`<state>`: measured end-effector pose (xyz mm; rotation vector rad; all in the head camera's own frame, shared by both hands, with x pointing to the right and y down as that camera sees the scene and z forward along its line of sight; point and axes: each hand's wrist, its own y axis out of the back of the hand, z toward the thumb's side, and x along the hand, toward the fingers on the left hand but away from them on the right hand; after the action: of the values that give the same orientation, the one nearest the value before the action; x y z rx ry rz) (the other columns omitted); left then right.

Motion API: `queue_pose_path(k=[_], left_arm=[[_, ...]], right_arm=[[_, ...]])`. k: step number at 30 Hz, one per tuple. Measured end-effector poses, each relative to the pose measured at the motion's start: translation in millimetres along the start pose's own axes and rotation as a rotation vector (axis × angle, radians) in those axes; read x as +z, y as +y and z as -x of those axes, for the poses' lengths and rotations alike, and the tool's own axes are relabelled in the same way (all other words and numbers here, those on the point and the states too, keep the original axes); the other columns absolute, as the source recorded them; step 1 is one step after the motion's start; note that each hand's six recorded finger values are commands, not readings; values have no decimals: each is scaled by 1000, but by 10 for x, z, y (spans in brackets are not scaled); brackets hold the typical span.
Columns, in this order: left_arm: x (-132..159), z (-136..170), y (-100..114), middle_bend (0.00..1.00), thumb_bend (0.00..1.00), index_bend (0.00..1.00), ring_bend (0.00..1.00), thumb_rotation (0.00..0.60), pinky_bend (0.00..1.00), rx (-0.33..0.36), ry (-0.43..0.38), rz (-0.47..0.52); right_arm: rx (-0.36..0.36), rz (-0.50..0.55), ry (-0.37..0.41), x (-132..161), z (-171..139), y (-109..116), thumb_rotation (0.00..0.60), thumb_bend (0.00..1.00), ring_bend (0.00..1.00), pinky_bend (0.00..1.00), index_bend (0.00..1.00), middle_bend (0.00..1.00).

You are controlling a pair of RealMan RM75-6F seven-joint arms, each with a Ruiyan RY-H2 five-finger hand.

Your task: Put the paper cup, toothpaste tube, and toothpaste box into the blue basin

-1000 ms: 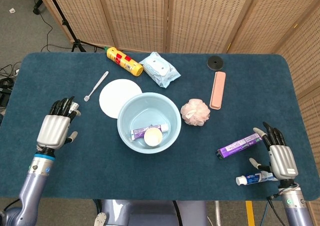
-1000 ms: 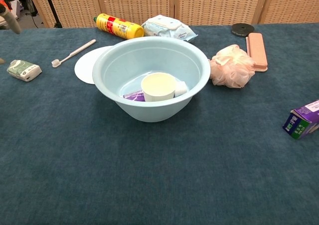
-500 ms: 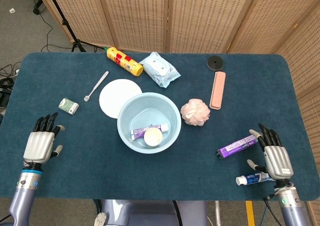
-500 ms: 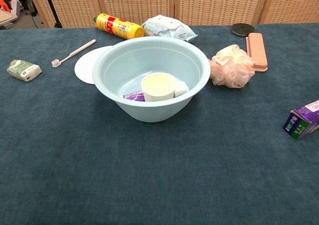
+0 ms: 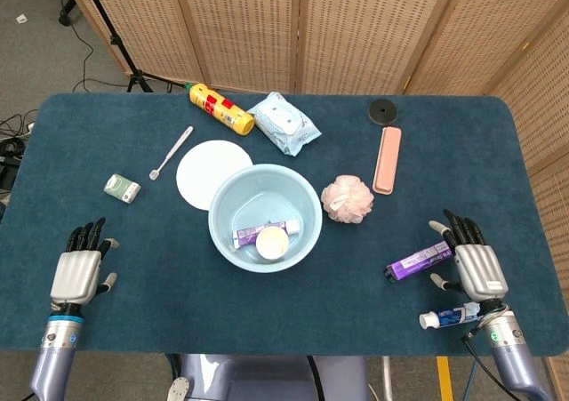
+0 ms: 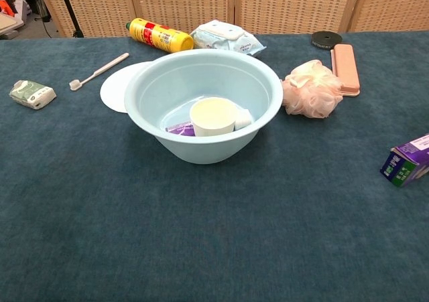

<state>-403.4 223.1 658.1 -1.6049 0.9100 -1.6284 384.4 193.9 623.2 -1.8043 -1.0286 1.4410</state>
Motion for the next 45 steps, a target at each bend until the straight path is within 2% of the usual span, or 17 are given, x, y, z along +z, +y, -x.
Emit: queue_pose_path(k=[10,16,34,45], left_arm=[[2,22,8,64,251,356,28,600,81,14,-2,29],[-3,27,7,64,251,356,28,600,81,12,-4,36],[12,24,-2,64,253,356,31,600,81,4,-11,58],[11,24,3,64,255,356,31,600,81,0,-14,71]], right_arm=[[134,-88,-11,-90,139,-166,600,195,0,0,146,0],[189,-136,-20,-162,131,-268,600,203,0,0,150,0],[198,-149,1,-98,299,-369,600,208,0,0,247,4],[188,-154,-13,-141,341,-392,600,208,1,14,323,90]])
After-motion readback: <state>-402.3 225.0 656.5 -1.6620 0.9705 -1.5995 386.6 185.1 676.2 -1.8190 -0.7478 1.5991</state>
